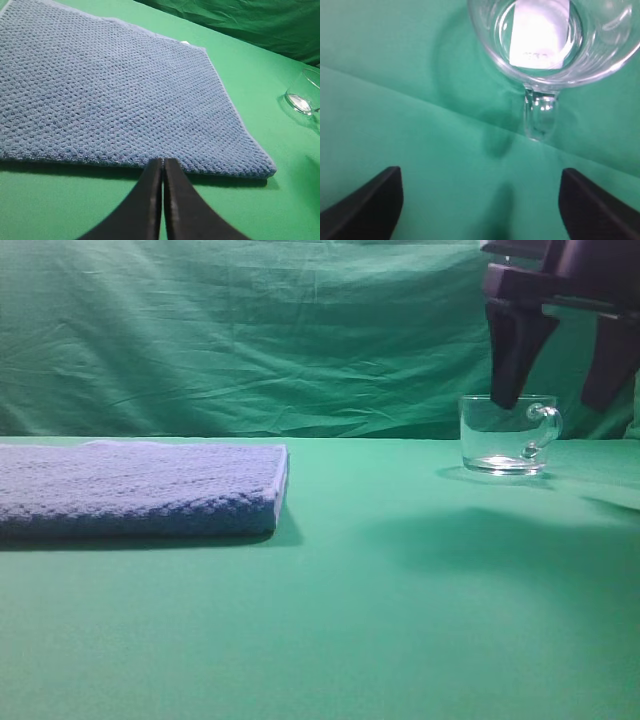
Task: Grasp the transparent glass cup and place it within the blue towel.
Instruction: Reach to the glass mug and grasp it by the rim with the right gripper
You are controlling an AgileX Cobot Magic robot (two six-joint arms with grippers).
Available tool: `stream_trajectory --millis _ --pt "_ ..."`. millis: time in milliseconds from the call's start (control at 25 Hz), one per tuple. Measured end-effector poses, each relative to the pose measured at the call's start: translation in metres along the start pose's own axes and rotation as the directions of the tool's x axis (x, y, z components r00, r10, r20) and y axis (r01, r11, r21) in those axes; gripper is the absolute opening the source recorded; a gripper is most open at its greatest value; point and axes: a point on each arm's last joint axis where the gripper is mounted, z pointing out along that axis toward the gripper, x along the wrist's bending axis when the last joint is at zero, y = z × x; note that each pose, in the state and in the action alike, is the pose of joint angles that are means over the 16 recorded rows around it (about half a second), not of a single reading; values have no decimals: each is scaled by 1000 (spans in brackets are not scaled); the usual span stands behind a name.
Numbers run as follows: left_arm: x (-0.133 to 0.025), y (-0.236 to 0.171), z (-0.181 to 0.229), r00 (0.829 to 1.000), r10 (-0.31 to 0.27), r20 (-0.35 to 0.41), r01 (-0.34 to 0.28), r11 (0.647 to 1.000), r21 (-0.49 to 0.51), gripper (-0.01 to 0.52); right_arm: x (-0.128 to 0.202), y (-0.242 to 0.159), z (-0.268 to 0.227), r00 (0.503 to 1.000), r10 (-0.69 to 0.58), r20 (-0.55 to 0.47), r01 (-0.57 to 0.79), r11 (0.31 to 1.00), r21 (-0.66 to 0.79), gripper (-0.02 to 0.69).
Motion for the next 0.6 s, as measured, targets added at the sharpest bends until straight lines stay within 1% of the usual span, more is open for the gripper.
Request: stream_trajectory --millis 160,360,600 --pt "0 0 0 1000 0 0 0 1000 0 0 -2 6 6 1000 -3 10 3 1000 -5 486" --pt "0 0 0 1000 0 0 0 1000 0 0 -4 11 7 1000 -5 25 5 1000 -21 344" --pt "0 0 0 1000 0 0 0 1000 0 0 -5 14 6 999 1 41 1 999 -35 193"
